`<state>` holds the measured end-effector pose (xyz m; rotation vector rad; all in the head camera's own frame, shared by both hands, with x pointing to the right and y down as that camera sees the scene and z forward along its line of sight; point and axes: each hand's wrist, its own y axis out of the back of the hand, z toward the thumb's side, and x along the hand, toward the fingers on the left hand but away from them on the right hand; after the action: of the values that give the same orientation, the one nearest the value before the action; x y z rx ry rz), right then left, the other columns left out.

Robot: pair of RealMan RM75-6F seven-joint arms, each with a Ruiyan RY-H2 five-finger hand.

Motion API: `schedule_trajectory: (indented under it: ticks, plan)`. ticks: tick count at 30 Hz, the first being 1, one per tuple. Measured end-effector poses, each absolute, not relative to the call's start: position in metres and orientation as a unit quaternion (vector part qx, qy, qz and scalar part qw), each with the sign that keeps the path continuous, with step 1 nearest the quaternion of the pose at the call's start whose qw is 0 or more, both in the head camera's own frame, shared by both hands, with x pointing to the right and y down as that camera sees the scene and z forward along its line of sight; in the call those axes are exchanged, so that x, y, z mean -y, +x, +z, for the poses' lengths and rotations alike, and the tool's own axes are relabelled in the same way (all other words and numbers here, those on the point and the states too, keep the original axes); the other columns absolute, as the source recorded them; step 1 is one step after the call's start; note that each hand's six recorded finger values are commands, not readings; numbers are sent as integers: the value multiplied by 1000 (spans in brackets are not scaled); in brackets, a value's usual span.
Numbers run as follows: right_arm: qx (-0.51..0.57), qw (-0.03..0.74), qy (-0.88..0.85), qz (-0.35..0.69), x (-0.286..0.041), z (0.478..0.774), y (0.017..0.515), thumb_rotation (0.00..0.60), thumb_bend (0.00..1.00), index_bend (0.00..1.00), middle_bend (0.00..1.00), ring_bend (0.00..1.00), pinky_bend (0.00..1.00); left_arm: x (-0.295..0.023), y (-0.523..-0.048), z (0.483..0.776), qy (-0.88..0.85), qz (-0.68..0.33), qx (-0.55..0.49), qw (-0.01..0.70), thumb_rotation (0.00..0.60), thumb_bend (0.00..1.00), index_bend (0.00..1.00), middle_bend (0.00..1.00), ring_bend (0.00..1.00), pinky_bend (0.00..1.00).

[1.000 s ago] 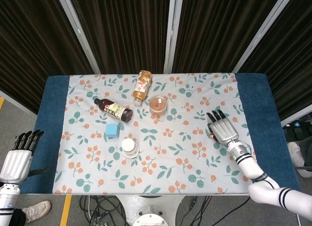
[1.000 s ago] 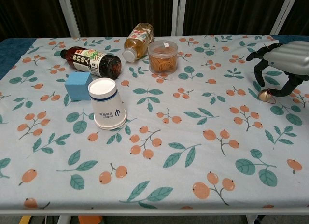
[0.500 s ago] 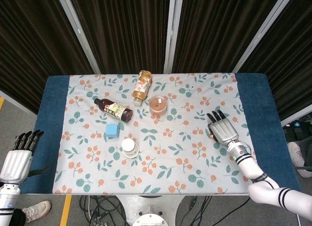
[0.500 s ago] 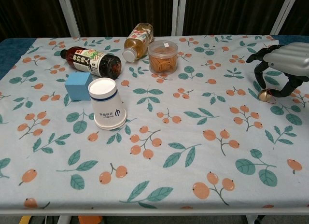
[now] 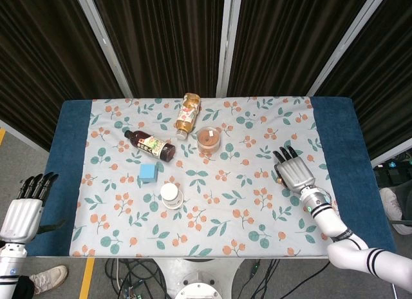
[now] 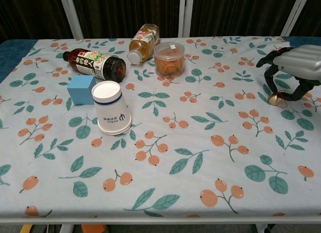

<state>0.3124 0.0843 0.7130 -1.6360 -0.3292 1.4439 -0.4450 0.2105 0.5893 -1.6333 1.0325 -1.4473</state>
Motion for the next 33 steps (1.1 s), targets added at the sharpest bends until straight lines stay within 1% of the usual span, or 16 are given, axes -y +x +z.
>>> schedule_trajectory:
  ticks: [3,6,12,15,21,23,25,29,33]
  plan:
    - [137,451,-662,583,-83,712,313,600,355,627,142,0,0,-210,-445,589,-632,-560,-400,356,600,0,36,49,0,47]
    - [141,452,-662,581,-81,709,313,600,360,633,143,0,0,-210,-445,589,-632,-560,-400,356,600,0,36,49,0,47]
    - [163,464,-661,567,-74,691,311,600,360,645,151,0,0,-210,-446,588,-632,-560,-402,355,600,0,36,49,0,47]
    - [185,473,-663,550,-69,673,307,600,362,656,161,0,0,-209,-446,587,-631,-559,-403,356,600,0,36,49,0,47]
    - [245,482,-686,486,-63,617,294,600,364,677,174,0,0,-208,-445,585,-631,-557,-405,357,600,0,36,49,0,47]
    - [268,486,-690,465,-59,595,297,600,369,685,181,0,0,-208,-444,585,-632,-556,-404,357,600,0,36,49,0,47]
    - [285,494,-683,456,-53,581,304,600,372,692,190,0,0,-208,-443,585,-633,-555,-403,358,600,0,36,49,0,47]
    - [283,517,-652,477,-48,581,315,600,372,695,191,0,0,-207,-443,586,-633,-556,-403,358,600,0,36,49,0,47]
    - [250,545,-630,493,-53,586,313,600,372,699,196,0,0,-208,-443,588,-633,-559,-400,355,600,0,36,49,0,47]
